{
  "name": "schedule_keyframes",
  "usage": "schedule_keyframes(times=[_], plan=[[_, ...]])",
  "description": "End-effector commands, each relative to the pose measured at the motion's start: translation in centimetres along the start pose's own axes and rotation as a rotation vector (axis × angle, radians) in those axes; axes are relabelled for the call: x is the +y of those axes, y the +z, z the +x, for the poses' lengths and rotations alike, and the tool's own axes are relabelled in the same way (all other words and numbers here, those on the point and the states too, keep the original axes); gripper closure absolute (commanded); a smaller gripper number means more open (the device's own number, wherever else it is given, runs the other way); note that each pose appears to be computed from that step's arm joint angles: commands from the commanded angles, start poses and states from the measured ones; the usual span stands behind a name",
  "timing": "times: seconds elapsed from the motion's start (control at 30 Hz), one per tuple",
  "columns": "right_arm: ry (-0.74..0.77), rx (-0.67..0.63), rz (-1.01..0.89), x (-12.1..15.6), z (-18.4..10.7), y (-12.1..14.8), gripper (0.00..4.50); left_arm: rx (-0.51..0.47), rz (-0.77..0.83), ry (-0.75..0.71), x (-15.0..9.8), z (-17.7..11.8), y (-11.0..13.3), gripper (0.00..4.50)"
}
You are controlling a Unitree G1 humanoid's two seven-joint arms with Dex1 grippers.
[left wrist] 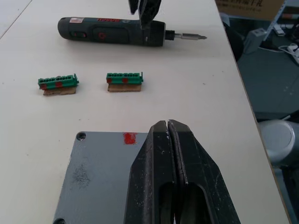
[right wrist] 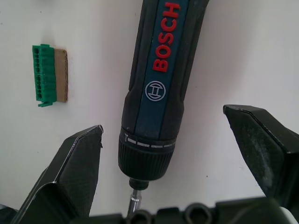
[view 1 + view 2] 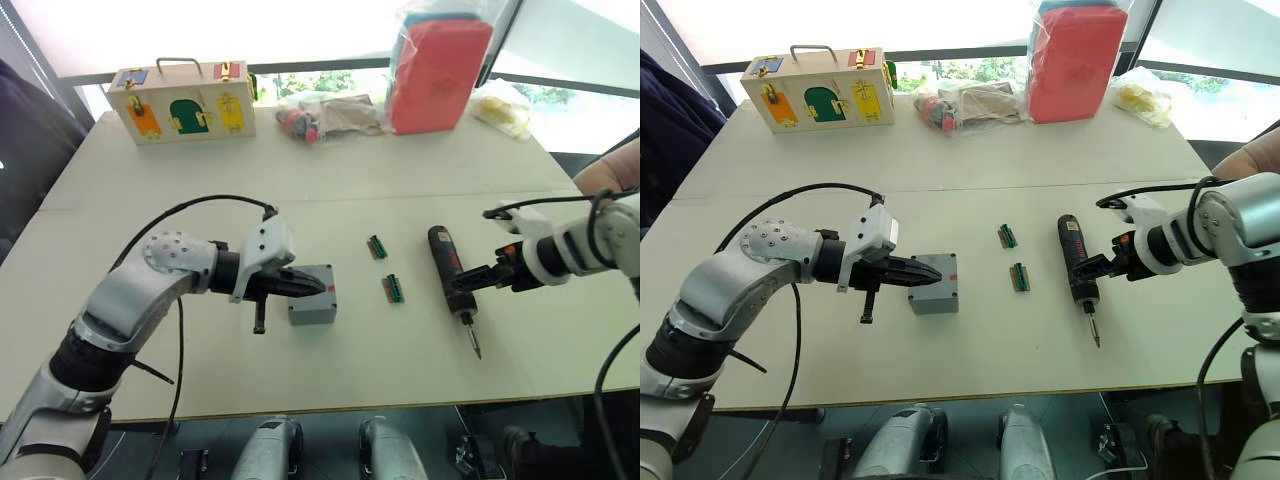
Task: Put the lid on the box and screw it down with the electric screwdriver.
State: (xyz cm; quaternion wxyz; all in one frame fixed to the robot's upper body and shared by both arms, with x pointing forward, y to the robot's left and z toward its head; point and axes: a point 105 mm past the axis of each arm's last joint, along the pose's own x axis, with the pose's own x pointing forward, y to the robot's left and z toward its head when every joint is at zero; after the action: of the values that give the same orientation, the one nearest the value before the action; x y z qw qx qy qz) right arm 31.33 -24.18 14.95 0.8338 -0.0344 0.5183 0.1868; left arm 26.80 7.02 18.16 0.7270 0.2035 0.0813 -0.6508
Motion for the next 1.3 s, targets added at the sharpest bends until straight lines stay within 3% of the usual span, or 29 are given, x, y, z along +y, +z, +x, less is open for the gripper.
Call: schedule_keyframes(times=[0.03, 0.13, 0.23, 0.4, 0.47, 0.63, 0.83, 0.93, 1.0, 1.13, 1.3], plan=[[-0.020, 0.033, -0.004, -0.1, 0.7, 0.2, 0.06, -0.020, 0.042, 0.006, -0.4, 0.4, 0.7, 4.50], [-0.049, 0.063, -0.053, -0.5, 1.5, 0.1, 0.06, -0.022, 0.035, 0.018, -0.3, 0.8, 0.5, 4.50], [-0.051, 0.098, -0.109, -0.3, 2.0, 0.1, 0.66, -0.017, 0.022, 0.032, -0.3, 0.9, -0.1, 4.50], [-0.045, 0.127, -0.120, -0.3, 2.9, 0.4, 2.32, -0.008, 0.008, 0.060, -0.1, 0.8, -0.7, 4.50], [-0.064, 0.140, -0.122, -0.9, 3.0, 0.2, 2.77, -0.007, 0.003, 0.071, 0.0, 0.7, -0.8, 4.50], [-0.113, 0.007, -0.178, -2.4, 1.4, 3.2, 2.79, 0.002, -0.021, 0.116, 1.0, -0.4, -1.3, 4.50], [-0.032, -0.527, -0.283, -0.2, -5.6, 11.8, 2.79, -0.022, -0.098, 0.194, 2.8, -3.1, -1.6, 4.50], [0.072, -0.938, -0.306, 2.7, -9.5, 14.7, 2.79, -0.028, -0.137, 0.206, 3.1, -3.8, -1.8, 4.50], [0.168, -1.134, -0.309, 5.1, -11.0, 14.8, 2.79, -0.024, -0.157, 0.207, 3.2, -4.1, -1.9, 4.50], [0.378, -1.348, -0.276, 10.2, -11.3, 13.0, 2.79, -0.024, -0.199, 0.196, 3.3, -3.7, -2.1, 4.50], [0.434, -1.373, -0.355, 15.1, -8.3, 10.5, 2.79, -0.007, -0.203, 0.173, 3.8, -3.4, -2.3, 4.50]])
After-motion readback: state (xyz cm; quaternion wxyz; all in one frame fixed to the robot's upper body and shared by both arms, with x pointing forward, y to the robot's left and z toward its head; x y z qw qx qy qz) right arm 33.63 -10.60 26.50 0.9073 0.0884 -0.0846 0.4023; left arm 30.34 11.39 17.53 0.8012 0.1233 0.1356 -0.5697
